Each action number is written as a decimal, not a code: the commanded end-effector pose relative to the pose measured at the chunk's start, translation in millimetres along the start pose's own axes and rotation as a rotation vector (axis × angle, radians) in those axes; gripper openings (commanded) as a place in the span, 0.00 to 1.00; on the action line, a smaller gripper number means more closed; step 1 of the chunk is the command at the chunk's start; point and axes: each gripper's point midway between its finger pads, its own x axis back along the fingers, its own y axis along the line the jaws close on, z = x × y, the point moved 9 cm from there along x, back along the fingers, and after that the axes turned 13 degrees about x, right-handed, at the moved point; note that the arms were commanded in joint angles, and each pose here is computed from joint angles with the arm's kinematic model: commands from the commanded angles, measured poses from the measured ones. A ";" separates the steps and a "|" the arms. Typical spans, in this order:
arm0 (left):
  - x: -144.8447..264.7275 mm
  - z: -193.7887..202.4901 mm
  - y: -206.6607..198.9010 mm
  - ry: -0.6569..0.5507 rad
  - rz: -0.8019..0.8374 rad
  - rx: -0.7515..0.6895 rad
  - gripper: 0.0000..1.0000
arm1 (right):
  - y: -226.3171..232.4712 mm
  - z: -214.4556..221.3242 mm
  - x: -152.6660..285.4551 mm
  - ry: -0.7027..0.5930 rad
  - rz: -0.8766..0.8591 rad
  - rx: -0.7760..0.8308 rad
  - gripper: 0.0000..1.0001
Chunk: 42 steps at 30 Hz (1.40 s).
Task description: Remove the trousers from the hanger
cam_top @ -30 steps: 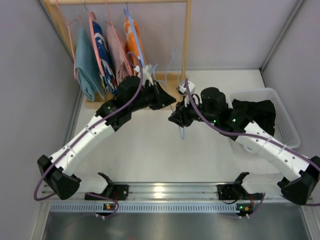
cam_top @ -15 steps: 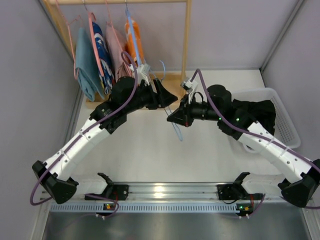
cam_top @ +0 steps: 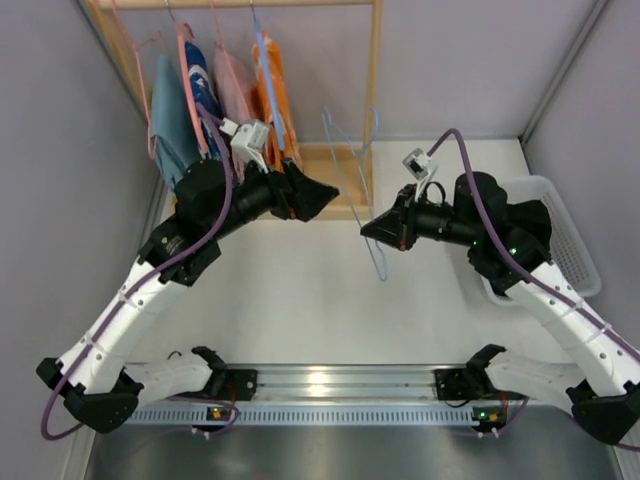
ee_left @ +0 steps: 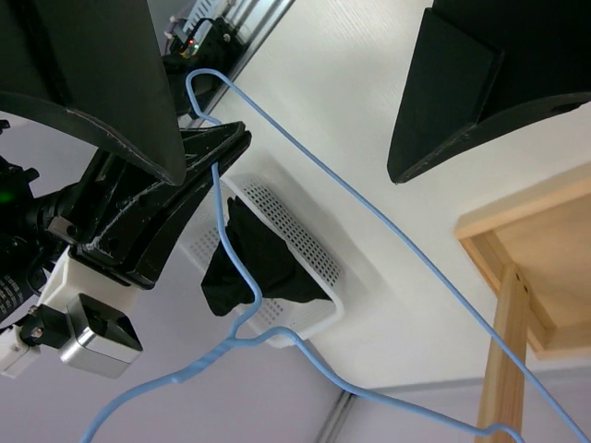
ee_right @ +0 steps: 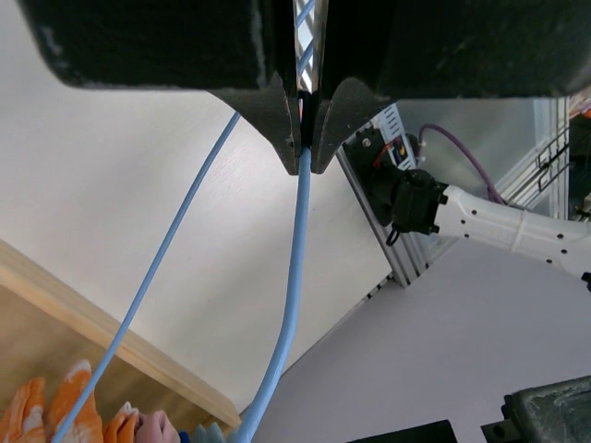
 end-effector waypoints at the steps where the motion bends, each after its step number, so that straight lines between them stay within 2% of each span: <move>1: 19.2 -27.5 -15.7 -0.121 0.052 -0.123 0.98 | -4.9 -29.9 5.2 -0.080 0.009 0.050 0.00; 5: 26.9 -38.3 -10.6 -0.171 0.023 -0.129 0.98 | -22.0 -50.3 -7.8 -0.063 0.028 0.091 0.00; 6: 29.7 -39.7 -11.1 -0.180 0.025 -0.125 0.98 | -22.2 -66.7 -6.7 -0.085 0.033 0.120 0.00; 7: 32.5 -42.2 -9.6 -0.190 0.019 -0.107 0.98 | -35.5 -64.2 -17.3 -0.031 0.043 0.109 0.00; 8: 33.4 -42.5 -8.5 -0.188 0.022 -0.100 0.98 | -35.2 -83.0 -15.5 -0.060 0.042 0.132 0.00; 10: 38.4 -45.4 -5.9 -0.205 0.012 -0.075 0.99 | -57.7 -91.1 -25.4 -0.040 0.073 0.116 0.00; 14: 45.9 -48.7 -1.9 -0.230 0.010 -0.028 0.99 | -75.5 -138.6 -23.8 -0.076 0.149 0.209 0.00; 17: 46.8 -47.8 1.5 -0.229 0.005 -0.007 0.99 | -93.7 -156.8 -31.3 -0.084 0.162 0.205 0.00; 28: 49.8 -42.1 11.4 -0.237 -0.012 0.072 0.99 | -147.0 -167.5 -75.9 -0.079 0.184 0.182 0.00; 35: 53.9 -40.3 16.8 -0.241 -0.025 0.102 0.99 | -176.9 -171.4 -84.6 -0.130 0.196 0.110 0.00; 37: 54.0 -40.6 17.7 -0.243 -0.027 0.107 0.99 | -190.7 -166.8 -86.0 -0.128 0.196 0.055 0.00; 42: 54.3 -40.9 19.3 -0.246 -0.032 0.095 0.99 | -204.0 -156.1 -87.3 -0.097 0.205 0.037 0.00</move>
